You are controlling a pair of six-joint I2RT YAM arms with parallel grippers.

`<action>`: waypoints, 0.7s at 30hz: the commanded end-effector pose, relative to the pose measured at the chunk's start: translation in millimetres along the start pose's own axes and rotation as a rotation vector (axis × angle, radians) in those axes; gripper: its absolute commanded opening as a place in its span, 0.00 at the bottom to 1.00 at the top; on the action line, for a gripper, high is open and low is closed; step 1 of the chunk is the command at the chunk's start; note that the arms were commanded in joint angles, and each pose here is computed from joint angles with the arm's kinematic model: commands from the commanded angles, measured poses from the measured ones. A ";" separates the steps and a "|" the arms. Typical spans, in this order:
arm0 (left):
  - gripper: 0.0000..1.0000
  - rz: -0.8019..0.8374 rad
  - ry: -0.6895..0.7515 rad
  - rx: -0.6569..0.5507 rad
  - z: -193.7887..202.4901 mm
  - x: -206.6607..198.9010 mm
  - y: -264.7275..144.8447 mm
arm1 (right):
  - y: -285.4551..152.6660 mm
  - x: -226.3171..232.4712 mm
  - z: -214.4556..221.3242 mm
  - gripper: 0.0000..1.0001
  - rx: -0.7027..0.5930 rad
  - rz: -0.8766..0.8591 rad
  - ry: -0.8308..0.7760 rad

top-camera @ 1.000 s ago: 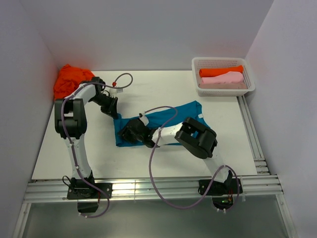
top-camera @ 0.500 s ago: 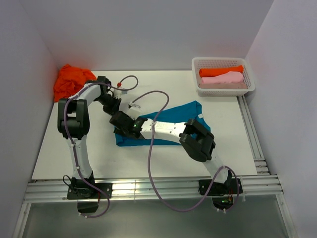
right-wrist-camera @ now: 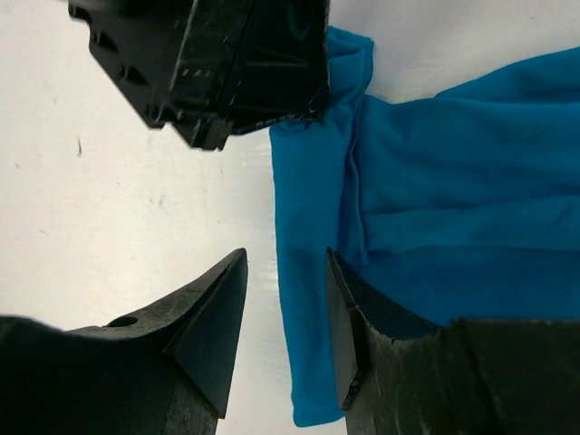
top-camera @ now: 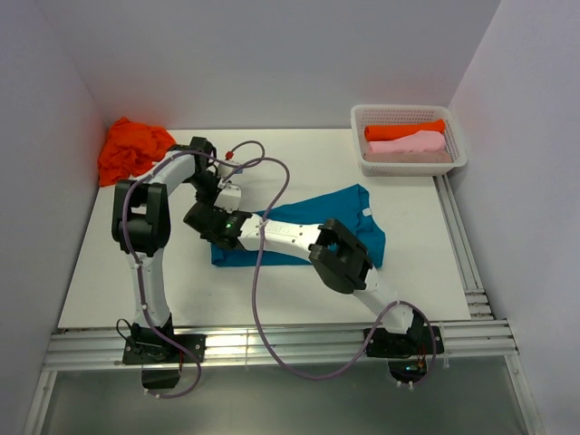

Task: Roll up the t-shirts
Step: Roll the tshirt

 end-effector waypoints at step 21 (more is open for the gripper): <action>0.03 -0.020 0.016 -0.013 -12.1 -5.0 -1.0 | 13.2 -1.0 23.8 0.46 0.011 0.097 -0.107</action>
Point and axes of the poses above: each gripper's point midway between its finger pads, its own y axis out along the fingers, its own x axis along the line the jaws close on, z = x × y, the point moved 2 cm from there along -y, back along the fingers, and after that the axes turned 9 degrees about -y, right-handed, at the moved point
